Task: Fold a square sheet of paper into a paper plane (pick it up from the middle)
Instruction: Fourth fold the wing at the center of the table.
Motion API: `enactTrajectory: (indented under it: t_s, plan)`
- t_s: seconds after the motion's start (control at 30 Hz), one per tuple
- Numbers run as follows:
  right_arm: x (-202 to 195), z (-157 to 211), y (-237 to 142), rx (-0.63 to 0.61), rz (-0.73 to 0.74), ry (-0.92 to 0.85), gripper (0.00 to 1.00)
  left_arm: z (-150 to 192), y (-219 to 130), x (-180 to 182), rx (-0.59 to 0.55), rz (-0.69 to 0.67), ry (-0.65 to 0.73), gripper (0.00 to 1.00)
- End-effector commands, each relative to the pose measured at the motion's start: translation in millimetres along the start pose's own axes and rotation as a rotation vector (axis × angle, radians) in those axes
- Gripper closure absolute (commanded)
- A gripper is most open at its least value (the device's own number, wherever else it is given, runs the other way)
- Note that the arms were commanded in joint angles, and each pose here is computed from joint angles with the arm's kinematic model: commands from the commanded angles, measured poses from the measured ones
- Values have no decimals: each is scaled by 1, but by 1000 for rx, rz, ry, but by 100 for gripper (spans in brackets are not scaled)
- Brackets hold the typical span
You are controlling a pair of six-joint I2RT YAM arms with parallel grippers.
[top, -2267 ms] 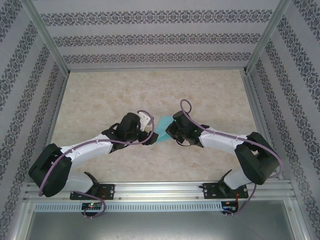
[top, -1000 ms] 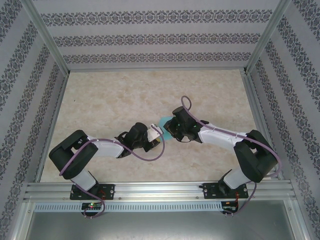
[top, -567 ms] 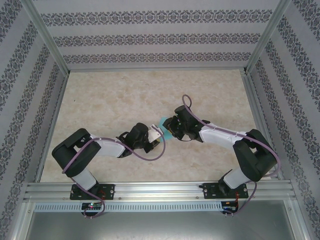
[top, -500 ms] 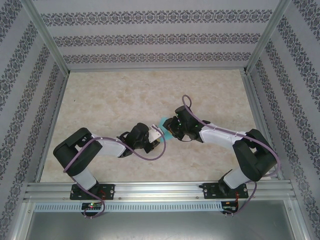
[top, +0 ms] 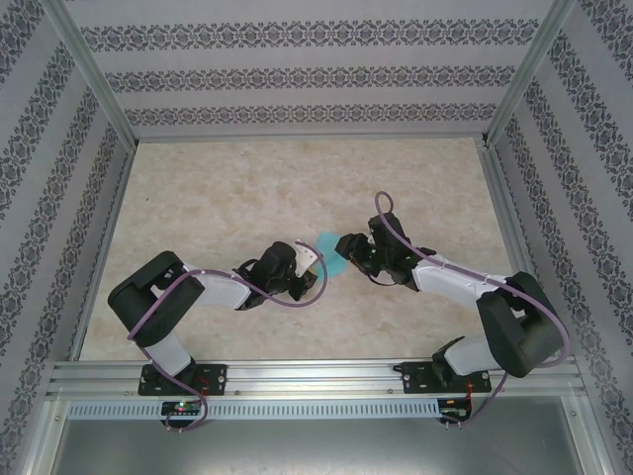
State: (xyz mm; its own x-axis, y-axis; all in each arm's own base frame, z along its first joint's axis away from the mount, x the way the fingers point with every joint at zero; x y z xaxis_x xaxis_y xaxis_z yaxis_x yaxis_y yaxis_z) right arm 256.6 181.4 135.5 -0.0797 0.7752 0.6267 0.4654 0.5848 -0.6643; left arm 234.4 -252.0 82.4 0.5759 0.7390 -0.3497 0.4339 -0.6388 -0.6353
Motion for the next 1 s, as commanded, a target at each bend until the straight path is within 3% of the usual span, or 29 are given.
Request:
enactTrajectory:
  t_s: [0.0,0.17,0.67,0.97]
  plan:
    - [5,-1,2,3,-51,-110,52,-2,2,-3,-17,8,-128,87]
    - [10,3,18,63,-74,-126,61,-3,1,-2,-35,14,-203,87]
    - [5,5,49,116,-50,-61,68,1,6,1,-21,11,-287,86]
    - [4,6,44,83,-58,-57,70,1,8,3,-17,-5,-321,86]
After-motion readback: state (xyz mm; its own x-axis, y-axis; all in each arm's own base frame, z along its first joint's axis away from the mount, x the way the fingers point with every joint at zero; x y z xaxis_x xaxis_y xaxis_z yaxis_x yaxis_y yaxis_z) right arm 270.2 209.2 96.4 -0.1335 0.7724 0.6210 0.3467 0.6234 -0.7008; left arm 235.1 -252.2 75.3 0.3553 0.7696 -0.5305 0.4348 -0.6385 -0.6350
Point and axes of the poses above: each hand's point on the last joint's axis, 136 mm out from that joint toward the fingers, its own y axis out along the fingers, its own x axis along the line the jaws close on, z = x × y, the point moved 8 cm from there along -y, back along the fingers, and after that the axes turned 15 degrees about -y, right-handed, at the moved point
